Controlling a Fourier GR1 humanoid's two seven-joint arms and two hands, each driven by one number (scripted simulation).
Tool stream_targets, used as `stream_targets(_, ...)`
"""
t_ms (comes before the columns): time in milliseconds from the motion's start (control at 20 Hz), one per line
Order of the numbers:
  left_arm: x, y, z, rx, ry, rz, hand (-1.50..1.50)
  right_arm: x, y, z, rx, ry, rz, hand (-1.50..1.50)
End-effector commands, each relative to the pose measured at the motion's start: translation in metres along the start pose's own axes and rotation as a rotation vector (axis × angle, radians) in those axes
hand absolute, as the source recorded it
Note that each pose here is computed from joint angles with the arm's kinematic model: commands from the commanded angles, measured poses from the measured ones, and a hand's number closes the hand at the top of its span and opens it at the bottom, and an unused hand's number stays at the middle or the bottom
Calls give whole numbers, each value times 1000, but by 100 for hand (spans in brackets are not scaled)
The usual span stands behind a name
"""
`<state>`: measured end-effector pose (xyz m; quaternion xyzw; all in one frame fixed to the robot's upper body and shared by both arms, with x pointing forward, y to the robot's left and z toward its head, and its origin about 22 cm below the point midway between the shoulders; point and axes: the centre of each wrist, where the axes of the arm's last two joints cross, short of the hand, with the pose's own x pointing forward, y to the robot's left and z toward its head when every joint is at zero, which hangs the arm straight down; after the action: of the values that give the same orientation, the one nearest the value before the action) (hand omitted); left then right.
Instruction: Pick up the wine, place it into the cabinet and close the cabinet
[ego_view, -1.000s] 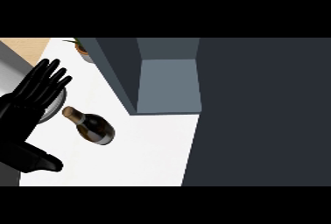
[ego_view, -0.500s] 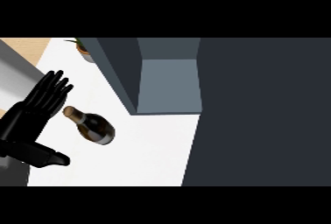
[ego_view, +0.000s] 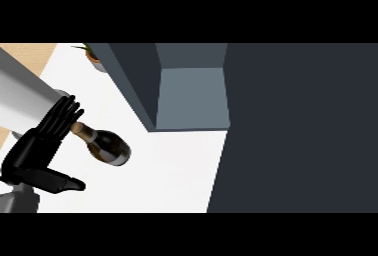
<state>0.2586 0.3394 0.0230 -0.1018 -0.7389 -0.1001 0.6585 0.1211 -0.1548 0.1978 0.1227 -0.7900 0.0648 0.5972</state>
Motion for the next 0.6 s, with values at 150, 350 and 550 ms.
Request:
stream_targets(150, -42, -7, -12, 3, 46, 30, -150, 35, -6, 29, -23, -122, 17, -150)
stream_targets(350, -60, 1, 3, -2, 83, -2, -150, 35, -5, 33, -47, -88, 25, -150)
stream_targets(550, -71, 12, 1, 17, 52, 31, -150, 27, -5, 29, -41, -107, 31, -150)
